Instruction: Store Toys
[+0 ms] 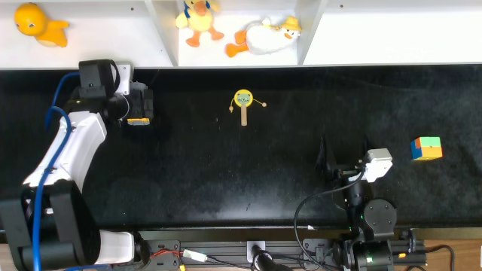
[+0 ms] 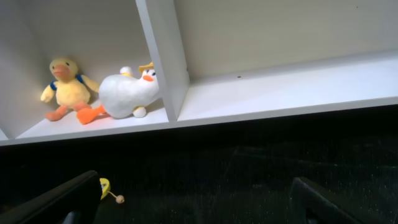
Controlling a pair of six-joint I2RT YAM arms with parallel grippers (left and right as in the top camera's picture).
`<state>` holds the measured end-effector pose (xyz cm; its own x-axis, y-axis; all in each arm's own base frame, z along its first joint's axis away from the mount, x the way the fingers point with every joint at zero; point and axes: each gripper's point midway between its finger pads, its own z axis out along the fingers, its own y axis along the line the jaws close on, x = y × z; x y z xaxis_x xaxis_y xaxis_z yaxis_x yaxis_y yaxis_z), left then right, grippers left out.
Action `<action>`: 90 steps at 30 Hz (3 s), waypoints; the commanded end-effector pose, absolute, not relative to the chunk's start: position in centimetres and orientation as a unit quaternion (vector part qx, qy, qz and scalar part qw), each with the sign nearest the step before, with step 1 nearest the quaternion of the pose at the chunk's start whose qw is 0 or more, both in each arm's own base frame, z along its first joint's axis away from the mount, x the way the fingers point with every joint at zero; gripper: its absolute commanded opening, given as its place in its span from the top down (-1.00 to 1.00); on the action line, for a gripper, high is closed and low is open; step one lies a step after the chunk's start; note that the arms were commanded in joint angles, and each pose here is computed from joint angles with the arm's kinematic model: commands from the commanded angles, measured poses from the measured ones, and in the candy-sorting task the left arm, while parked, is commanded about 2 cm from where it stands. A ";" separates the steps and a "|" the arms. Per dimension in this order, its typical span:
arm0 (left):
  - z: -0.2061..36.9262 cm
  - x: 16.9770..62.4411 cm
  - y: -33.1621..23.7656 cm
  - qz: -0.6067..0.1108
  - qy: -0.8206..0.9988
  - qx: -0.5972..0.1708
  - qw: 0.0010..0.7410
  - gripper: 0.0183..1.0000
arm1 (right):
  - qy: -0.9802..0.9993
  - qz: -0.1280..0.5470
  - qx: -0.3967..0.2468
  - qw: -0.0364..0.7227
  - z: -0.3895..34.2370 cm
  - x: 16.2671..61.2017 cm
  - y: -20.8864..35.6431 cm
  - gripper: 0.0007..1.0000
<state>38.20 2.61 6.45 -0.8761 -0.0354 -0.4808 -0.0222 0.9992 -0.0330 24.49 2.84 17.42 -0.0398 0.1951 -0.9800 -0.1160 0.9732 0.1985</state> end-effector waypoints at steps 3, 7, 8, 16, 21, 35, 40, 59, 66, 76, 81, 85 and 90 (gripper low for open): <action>5.1 37.3 2.5 -0.007 0.974 -0.020 0.226 -0.92 | 0.712 0.112 0.023 0.693 17.2 24.5 3.0 -0.99; 4.5 37.2 2.5 -0.007 0.975 -0.020 0.222 -0.92 | 0.711 0.112 0.023 0.693 17.2 24.5 3.0 -0.99; 4.3 37.2 2.5 -0.007 0.974 -0.020 0.223 -0.92 | 0.711 0.112 0.023 0.693 17.2 24.5 3.0 -1.00; 4.0 37.5 2.6 -0.006 0.971 -0.020 0.237 -0.65 | 0.711 0.112 0.023 0.693 17.2 24.5 3.0 -0.99; 4.2 37.8 2.6 -0.006 0.970 -0.020 0.244 -0.32 | 0.711 0.112 0.023 0.693 17.2 24.5 3.0 -0.99; 6.4 38.2 2.6 -0.004 0.966 -0.019 0.258 0.34 | 0.712 0.112 0.023 0.693 17.2 24.5 3.0 -0.99; 9.0 37.9 2.6 -0.003 0.961 -0.019 0.275 0.61 | 0.712 0.112 0.023 0.693 17.2 24.5 3.0 -0.99; 18.0 40.6 3.6 0.027 0.902 -0.023 0.430 0.96 | 0.711 0.112 0.023 0.693 17.2 24.5 3.0 -0.99; 16.8 44.2 3.9 0.042 0.886 0.001 0.461 0.96 | 0.712 0.112 0.023 0.693 17.2 24.5 3.0 -0.99; 18.1 47.0 4.2 0.047 0.854 0.000 0.517 0.96 | 0.712 0.112 0.023 0.693 17.2 24.5 3.0 -0.99; 18.1 47.5 4.2 0.047 0.849 0.000 0.526 0.96 | 0.712 0.112 0.023 0.693 17.2 24.5 3.0 -0.99; 18.6 47.9 4.0 0.042 0.843 0.004 0.537 0.96 | 0.711 0.112 0.023 0.693 17.2 24.5 3.0 -0.99; 18.7 48.1 3.8 0.030 0.839 -0.005 0.543 0.96 | 0.711 0.112 0.023 0.693 17.2 24.5 3.0 -0.99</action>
<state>47.46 4.15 17.74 -0.4370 0.0216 -0.8992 -0.0548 0.9972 0.0506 24.49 2.83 17.40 -0.0405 0.1958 -0.9798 -0.1155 0.9731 0.1993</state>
